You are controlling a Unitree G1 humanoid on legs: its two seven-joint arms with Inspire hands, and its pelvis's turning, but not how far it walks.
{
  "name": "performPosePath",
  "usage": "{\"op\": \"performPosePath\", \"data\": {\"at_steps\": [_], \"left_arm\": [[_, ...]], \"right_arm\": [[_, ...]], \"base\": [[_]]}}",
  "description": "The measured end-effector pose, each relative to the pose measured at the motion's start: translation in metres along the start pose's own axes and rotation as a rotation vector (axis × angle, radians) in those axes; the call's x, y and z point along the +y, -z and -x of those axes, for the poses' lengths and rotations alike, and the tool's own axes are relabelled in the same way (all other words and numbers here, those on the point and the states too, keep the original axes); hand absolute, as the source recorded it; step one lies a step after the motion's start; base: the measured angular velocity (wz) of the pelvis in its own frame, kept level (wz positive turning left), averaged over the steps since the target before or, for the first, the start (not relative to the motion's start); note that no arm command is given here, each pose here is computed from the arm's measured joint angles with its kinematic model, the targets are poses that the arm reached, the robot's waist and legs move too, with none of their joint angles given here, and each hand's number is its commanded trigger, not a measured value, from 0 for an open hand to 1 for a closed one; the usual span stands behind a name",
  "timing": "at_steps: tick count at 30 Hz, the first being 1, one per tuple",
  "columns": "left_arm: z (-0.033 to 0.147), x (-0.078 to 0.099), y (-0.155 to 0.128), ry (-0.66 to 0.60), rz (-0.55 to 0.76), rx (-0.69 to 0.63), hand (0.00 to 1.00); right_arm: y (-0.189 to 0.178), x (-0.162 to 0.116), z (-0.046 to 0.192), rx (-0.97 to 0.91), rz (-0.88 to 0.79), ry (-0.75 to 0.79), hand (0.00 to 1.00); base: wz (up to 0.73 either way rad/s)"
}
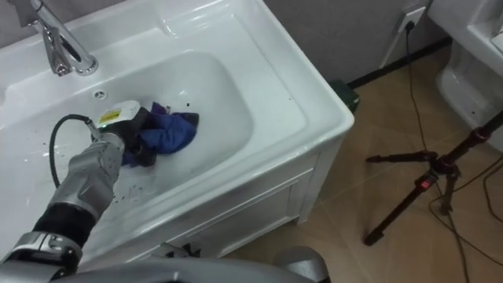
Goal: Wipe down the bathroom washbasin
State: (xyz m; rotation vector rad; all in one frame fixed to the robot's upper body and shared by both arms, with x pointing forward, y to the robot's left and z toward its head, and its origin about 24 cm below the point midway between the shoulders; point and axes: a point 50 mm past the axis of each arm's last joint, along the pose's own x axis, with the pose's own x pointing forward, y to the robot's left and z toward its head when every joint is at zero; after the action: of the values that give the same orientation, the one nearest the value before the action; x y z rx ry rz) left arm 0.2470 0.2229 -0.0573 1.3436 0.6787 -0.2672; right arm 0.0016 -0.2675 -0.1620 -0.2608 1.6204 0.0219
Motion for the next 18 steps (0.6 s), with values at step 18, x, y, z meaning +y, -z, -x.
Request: {"op": "performPosePath", "data": {"at_steps": [18], "left_arm": [[0.017,-0.025,0.087,0.008,-0.157,0.294,1.0]], "right_arm": [[0.004,-0.029,0.006,0.015,0.0,0.084,0.0]], "base": [[-0.03]]}}
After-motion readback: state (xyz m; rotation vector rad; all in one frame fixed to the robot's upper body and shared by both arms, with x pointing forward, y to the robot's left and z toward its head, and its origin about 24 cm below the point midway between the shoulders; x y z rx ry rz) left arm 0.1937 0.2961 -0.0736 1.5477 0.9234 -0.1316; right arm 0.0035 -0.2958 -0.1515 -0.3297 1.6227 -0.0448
